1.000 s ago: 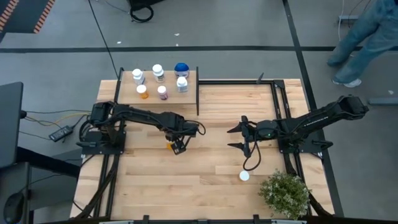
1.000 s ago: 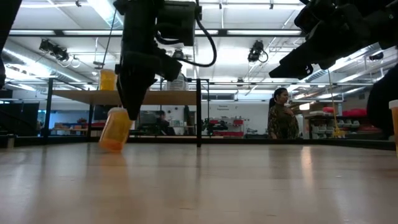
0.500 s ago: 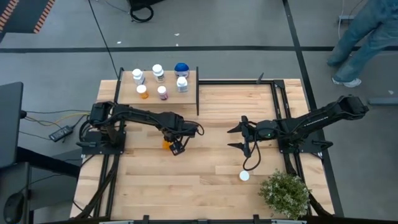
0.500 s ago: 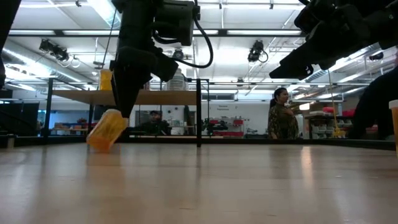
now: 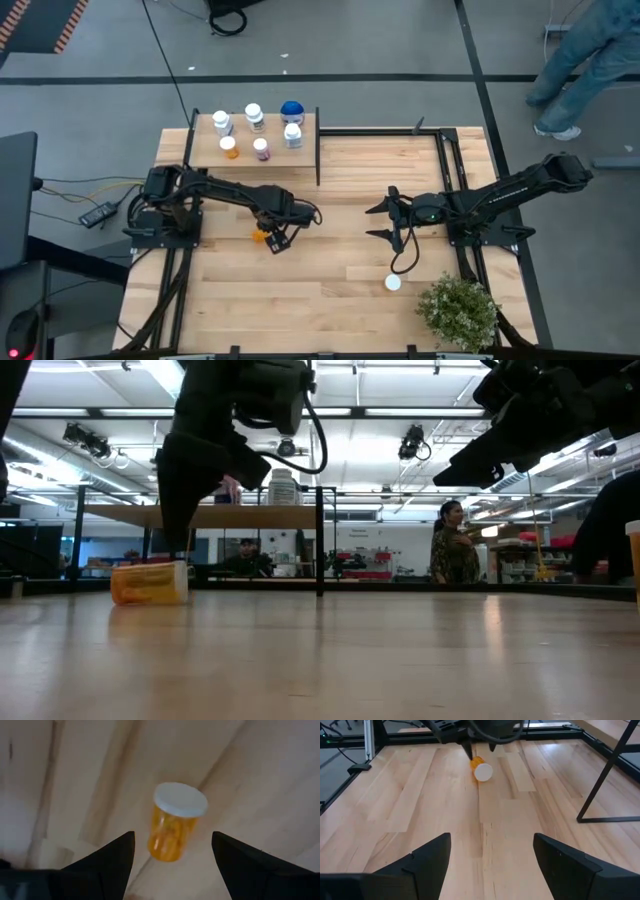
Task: Pick and place medicine bottles onto shelf by color
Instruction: Put the top orange pill bottle on the shelf
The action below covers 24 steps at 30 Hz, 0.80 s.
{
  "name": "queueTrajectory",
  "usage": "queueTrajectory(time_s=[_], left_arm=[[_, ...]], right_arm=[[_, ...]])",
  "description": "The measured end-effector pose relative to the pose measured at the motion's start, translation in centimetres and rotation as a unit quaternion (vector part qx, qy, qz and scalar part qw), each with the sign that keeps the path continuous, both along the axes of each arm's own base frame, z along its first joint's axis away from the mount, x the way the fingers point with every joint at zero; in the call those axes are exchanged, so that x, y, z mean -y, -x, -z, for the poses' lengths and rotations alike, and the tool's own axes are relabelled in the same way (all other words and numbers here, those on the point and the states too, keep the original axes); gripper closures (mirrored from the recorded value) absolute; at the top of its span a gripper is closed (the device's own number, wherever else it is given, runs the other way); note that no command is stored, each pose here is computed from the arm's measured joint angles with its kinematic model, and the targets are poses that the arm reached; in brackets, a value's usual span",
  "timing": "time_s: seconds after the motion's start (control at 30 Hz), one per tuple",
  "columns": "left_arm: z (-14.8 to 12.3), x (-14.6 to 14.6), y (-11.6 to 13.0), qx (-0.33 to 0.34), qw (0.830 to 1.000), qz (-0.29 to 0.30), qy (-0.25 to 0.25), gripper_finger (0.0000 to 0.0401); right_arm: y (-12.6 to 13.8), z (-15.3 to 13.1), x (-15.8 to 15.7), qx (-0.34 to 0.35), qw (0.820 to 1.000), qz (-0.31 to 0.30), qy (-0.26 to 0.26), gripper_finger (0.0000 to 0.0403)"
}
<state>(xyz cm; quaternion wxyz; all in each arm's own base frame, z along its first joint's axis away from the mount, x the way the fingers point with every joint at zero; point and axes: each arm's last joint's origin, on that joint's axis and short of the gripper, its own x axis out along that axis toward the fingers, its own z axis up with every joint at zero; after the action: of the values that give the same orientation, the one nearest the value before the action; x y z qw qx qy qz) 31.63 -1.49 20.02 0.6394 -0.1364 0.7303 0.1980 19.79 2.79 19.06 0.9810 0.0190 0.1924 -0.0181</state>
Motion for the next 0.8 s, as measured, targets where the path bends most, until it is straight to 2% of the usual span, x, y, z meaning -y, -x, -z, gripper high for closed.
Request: queueTrajectory(time_s=[0.17, 0.33, 0.5, 0.63, 0.8], left_arm=[[0.0, -1.0, 0.0, -0.004, 1.0, -0.003, 0.001, 0.0128], [0.1, -1.0, -0.7, 0.033, 0.999, 0.012, 0.004, 0.0128], [1.5, -0.9, -1.0, 0.0, 0.999, 0.029, 0.032, 0.0128], [2.8, -0.7, -1.2, -0.025, 0.997, 0.056, 0.037, 0.0128], [3.3, -0.7, -1.3, -0.031, 0.997, 0.061, 0.038, 0.0128]], right_arm=[[0.0, 0.0, 0.0, 0.0, 1.0, 0.0, -0.001, 0.0111], [0.0, 0.0, 0.0, 0.0, 1.0, 0.0, 0.0, 0.0111], [0.0, 0.0, 0.0, 0.0, 1.0, 0.0, 0.0, 0.0111], [0.0, 0.0, 0.0, 0.0, 1.0, 0.0, 0.0, 0.0111], [0.0, 0.0, 0.0, 0.0, 1.0, 0.0, 0.0, 0.0111]])
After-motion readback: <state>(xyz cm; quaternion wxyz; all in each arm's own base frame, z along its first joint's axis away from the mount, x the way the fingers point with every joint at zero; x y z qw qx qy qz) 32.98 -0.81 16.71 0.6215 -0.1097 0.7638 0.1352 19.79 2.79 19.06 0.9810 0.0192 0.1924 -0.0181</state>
